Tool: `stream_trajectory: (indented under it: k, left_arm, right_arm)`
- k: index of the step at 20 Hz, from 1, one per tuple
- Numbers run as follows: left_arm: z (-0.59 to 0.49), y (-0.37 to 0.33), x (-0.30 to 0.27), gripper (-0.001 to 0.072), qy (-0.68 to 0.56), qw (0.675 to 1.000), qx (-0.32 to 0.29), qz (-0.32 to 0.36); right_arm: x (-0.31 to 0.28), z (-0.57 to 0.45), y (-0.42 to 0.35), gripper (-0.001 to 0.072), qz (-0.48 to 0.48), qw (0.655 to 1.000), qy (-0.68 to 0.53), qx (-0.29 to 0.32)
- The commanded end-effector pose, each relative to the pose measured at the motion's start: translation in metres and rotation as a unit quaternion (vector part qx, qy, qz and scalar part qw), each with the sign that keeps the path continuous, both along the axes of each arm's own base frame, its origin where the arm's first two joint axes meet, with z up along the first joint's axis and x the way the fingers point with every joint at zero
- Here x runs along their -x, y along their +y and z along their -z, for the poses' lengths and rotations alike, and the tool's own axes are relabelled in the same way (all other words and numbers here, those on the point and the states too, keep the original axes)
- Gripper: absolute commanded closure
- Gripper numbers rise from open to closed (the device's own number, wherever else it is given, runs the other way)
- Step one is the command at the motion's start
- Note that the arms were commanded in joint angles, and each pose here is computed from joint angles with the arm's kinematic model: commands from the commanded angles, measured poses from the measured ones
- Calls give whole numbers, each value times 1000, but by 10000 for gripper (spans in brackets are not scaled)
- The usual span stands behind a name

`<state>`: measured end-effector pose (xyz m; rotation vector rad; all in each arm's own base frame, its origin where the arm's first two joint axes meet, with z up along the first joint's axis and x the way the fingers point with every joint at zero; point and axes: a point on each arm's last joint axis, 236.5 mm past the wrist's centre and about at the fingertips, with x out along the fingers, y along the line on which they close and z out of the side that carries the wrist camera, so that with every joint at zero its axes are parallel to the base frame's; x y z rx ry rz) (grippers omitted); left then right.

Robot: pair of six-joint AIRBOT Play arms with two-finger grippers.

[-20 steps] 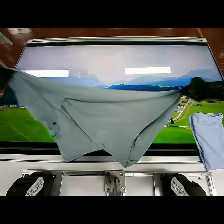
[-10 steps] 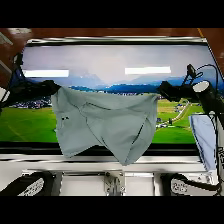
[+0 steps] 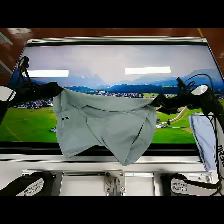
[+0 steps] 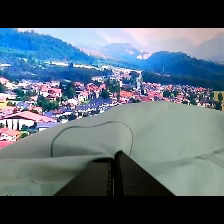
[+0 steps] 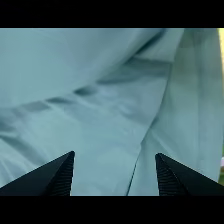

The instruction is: Fold the shirts.

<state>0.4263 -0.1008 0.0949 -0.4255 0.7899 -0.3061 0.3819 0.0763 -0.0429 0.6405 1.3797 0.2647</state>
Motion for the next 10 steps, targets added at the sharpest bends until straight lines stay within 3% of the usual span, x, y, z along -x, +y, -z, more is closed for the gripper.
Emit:
stream_trajectory:
  k: [1,3,5,10]
  left_arm:
    - [3,-3,4,673,10,1000,1,8]
    - [5,-4,7,673,16,1000,1,12]
    - [5,-5,7,674,17,1000,1,13]
    - [5,-5,7,673,17,1000,1,13]
  right_arm:
    - [31,32,25,106,-43,997,67,-9]
    - [35,47,33,107,-44,995,90,-16]
    - [31,58,38,213,-36,995,94,-18]
    - [12,69,42,213,1,996,81,-28]
